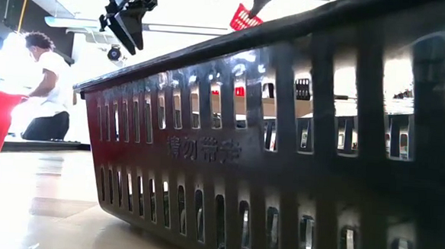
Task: Stack baskets on shelf by color
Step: Stack the top red bin on the red bin on the shelf
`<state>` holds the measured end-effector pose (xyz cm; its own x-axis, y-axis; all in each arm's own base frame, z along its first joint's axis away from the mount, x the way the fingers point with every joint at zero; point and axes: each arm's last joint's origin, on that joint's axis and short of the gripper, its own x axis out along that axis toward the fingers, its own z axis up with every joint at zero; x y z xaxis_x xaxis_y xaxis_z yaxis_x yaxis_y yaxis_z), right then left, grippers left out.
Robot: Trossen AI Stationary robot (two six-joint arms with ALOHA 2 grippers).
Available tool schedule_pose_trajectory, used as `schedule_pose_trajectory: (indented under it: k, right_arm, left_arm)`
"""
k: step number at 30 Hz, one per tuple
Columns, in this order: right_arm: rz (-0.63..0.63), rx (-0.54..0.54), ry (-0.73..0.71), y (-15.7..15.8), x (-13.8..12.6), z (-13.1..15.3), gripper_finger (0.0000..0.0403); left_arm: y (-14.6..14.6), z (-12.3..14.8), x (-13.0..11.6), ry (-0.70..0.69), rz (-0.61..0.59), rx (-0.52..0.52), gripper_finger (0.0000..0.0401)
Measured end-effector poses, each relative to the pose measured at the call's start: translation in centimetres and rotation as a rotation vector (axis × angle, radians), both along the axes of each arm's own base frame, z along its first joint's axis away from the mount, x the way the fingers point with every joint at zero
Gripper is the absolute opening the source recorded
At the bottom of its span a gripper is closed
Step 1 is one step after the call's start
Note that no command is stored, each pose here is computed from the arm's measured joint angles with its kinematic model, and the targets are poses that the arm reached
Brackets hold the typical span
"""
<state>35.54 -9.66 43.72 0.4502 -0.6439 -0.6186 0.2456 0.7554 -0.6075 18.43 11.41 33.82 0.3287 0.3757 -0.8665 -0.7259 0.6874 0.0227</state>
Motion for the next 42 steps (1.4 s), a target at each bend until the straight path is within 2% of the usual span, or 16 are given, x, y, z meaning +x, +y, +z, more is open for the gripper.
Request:
schedule_pose_trajectory:
  k: [4,12,17,22,42]
  right_arm:
    - [0.048,0.087,-0.004,1.2,1.8,-1.6,0.0000]
    - [0.088,0.130,0.099,2.1,4.4,-4.9,0.0000]
    - [0.084,0.145,0.144,1.8,4.5,-5.7,0.0000]
    - [0.089,0.206,0.148,1.2,4.7,-6.2,0.0000]
    - [0.075,0.257,0.221,0.4,5.2,-8.1,0.0000]
  left_arm:
    - [0.0,0.0,0.0,0.003,-0.011,0.005,0.0186]
    - [0.0,0.0,0.0,0.008,-0.023,0.010,0.0186]
    - [0.0,0.0,0.0,0.019,-0.049,0.021,0.0186]
    - [0.0,0.0,0.0,0.020,-0.052,0.023,0.0186]
    - [0.0,0.0,0.0,0.021,-0.051,0.024,0.0186]
